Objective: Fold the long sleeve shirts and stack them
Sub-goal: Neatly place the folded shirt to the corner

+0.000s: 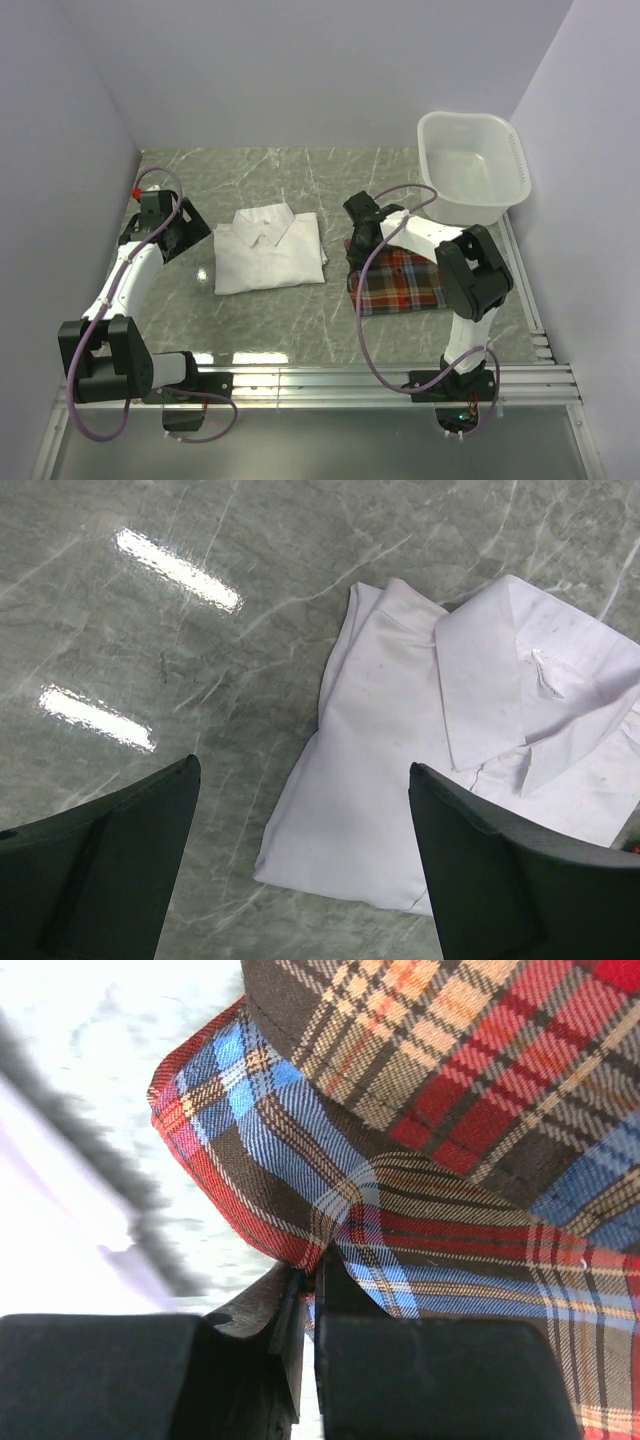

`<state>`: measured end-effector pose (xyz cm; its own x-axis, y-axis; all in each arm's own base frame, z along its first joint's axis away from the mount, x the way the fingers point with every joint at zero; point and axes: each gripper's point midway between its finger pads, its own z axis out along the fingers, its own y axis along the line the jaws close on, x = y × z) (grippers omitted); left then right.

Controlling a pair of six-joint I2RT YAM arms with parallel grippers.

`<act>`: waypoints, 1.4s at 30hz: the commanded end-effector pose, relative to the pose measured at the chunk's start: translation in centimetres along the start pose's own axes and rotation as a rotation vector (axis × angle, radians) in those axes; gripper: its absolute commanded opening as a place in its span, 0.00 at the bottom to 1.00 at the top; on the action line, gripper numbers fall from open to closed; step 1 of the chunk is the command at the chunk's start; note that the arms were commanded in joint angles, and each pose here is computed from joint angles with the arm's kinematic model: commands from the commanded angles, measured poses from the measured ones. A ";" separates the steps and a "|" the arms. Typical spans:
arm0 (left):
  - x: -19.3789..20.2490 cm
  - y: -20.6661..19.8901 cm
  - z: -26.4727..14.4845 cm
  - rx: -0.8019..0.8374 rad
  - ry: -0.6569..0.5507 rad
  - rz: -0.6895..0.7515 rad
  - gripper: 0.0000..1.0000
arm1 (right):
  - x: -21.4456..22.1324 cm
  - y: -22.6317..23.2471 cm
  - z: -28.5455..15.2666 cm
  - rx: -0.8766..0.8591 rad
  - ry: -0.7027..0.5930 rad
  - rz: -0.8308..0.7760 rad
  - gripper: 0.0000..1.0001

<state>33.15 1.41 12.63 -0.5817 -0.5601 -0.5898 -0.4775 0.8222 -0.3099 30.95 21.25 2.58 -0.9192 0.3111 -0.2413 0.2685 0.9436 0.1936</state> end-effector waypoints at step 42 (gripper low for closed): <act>7.2 -0.3 6.9 0.047 0.343 0.008 0.90 | -1.6 12.8 1.0 -0.373 -0.123 -0.300 0.74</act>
<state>32.36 -1.68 2.84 -0.7687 -0.5686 -0.2930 -0.4876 0.8174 -0.3068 34.82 31.35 3.19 -0.9169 0.0725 -0.3924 -0.0926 0.9179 0.3860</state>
